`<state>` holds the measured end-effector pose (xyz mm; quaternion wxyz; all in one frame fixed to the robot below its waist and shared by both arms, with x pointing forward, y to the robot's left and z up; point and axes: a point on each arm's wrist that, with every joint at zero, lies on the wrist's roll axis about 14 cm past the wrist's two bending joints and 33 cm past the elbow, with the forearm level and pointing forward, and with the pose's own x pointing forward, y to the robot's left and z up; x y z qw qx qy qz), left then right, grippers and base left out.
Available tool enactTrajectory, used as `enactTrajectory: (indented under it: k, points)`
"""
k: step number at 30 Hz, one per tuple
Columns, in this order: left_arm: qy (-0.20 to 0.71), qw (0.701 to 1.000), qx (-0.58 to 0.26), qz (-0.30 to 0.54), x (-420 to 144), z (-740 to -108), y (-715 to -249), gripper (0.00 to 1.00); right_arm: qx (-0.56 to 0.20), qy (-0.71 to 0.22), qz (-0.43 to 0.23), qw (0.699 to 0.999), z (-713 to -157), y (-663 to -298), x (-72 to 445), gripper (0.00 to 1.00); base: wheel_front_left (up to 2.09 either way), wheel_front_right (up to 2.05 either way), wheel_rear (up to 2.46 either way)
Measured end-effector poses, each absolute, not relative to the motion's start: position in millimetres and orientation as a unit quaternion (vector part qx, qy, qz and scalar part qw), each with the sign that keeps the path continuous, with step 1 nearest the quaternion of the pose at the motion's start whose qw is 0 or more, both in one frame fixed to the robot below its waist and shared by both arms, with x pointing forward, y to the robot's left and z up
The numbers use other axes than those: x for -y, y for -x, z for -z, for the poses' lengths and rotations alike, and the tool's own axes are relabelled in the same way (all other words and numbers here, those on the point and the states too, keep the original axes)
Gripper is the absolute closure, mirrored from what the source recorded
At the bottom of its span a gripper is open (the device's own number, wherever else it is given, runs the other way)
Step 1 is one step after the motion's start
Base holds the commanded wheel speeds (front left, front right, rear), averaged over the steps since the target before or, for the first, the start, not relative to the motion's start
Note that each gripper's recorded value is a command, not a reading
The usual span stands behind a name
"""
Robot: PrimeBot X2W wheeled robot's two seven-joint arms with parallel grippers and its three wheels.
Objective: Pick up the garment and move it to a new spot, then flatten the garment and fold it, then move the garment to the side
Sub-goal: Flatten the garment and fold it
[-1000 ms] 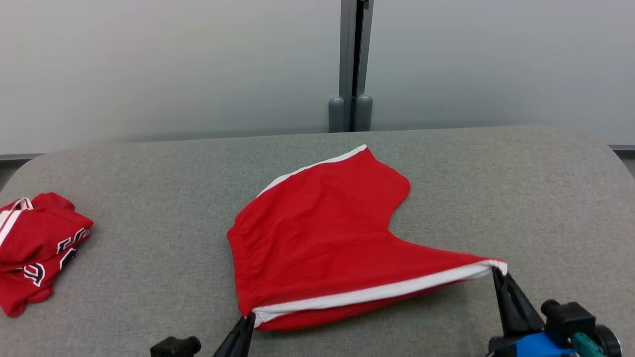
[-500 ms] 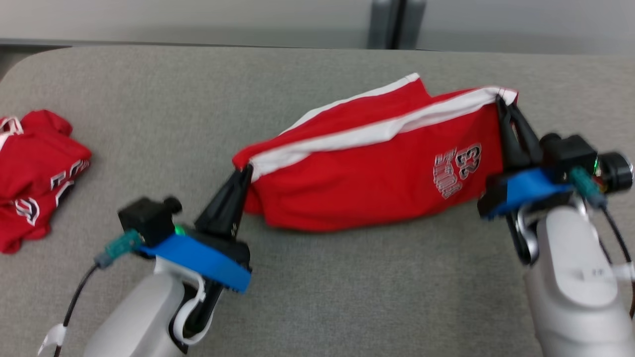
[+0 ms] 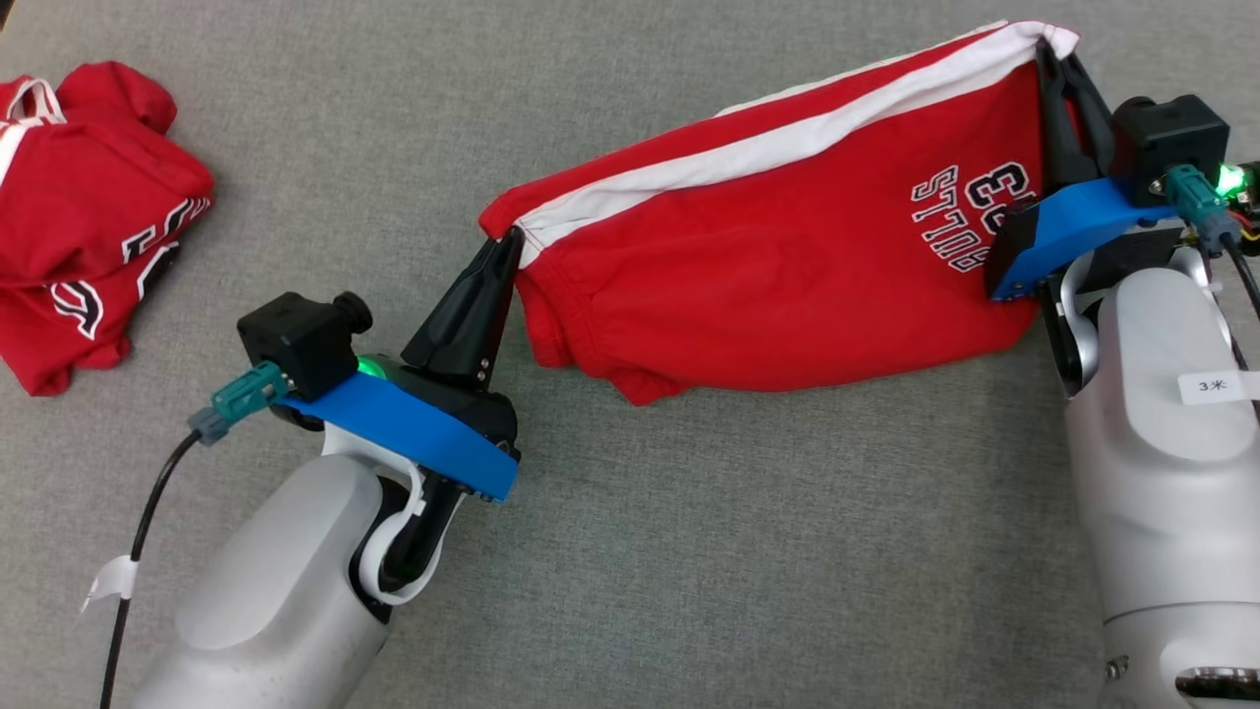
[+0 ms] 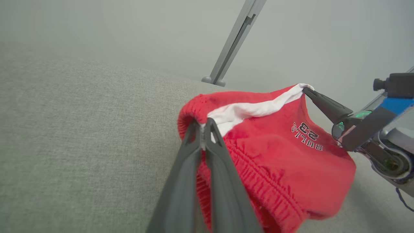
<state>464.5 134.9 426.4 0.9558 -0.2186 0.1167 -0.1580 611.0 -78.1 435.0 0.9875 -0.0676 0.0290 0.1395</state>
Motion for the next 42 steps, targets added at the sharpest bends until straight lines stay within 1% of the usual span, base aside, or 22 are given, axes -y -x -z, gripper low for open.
enactTrajectory:
  k: [1, 2, 6, 11, 16, 22, 23, 24, 25, 28, 31, 36, 39, 42]
  points:
    - [0.220, 0.955, -0.119, 0.157, -134.8, -424.3, -464.2, 0.17, -0.035, 0.065, -0.140, 0.987, -430.1, -612.3, 76.9, 0.55, 0.00, 0.00, 0.00]
    - [0.221, 0.955, -0.122, 0.156, -134.6, -422.1, -463.4, 0.00, -0.037, 0.063, -0.141, 0.987, -427.6, -613.7, 75.3, 0.00, 0.00, 0.00, 0.00]
    - [0.222, 0.955, -0.125, 0.148, -138.7, -419.0, -463.8, 0.00, -0.039, 0.057, -0.138, 0.988, -426.8, -614.6, 76.1, 0.00, 0.00, 0.00, 0.00]
    - [0.220, 0.959, -0.129, 0.125, -151.4, -414.2, -456.3, 0.00, -0.050, 0.054, -0.114, 0.991, -425.7, -607.7, 95.3, 0.00, 0.00, 0.00, 0.00]
    - [0.218, 0.961, -0.130, 0.110, -157.0, -411.4, -447.8, 0.00, -0.124, 0.059, -0.097, 0.986, -388.1, -584.7, 112.6, 0.00, 0.00, 0.00, 0.00]
    - [0.215, 0.962, -0.134, 0.102, -160.6, -407.3, -440.3, 0.00, -0.190, 0.037, -0.100, 0.976, -360.9, -574.6, 108.2, 0.00, 0.00, 0.00, 0.00]
    - [0.214, 0.962, -0.136, 0.100, -161.4, -406.0, -438.6, 0.00, -0.199, 0.033, -0.102, 0.974, -357.9, -573.2, 106.6, 0.17, 0.00, 0.00, 0.00]
    - [0.213, 0.962, -0.138, 0.099, -162.0, -404.7, -436.7, 0.00, -0.207, 0.033, -0.105, 0.972, -356.0, -572.5, 104.6, 0.56, 0.00, 0.00, 0.00]
    - [0.211, 0.963, -0.138, 0.098, -162.3, -404.6, -436.0, 0.00, -0.214, 0.033, -0.108, 0.970, -354.5, -571.3, 102.9, 1.00, 0.00, 0.00, 0.00]
    - [0.208, 0.965, -0.129, 0.092, -165.8, -409.9, -437.2, 0.00, -0.213, 0.018, -0.117, 0.970, -357.6, -567.1, 94.2, 1.00, 0.00, 0.00, 0.00]
    - [0.204, 0.967, -0.127, 0.089, -166.0, -411.4, -430.0, 0.00, -0.201, 0.002, -0.110, 0.973, -365.5, -560.5, 96.9, 1.00, 0.00, 0.00, 0.00]
    - [0.186, 0.972, -0.116, 0.083, -168.7, -418.4, -418.1, 0.00, -0.192, -0.038, -0.078, 0.978, -376.9, -536.9, 114.4, 1.00, 0.00, 0.00, 0.00]
    - [0.186, 0.973, -0.111, 0.078, -167.0, -421.3, -411.1, 0.00, -0.158, -0.055, -0.058, 0.984, -398.7, -528.2, 128.9, 1.00, 0.00, 0.00, 0.00]
    - [0.182, 0.974, -0.108, 0.076, -165.4, -423.3, -402.0, 0.00, -0.143, -0.073, -0.033, 0.986, -405.9, -504.3, 148.2, 1.00, 0.00, 0.00, 0.00]
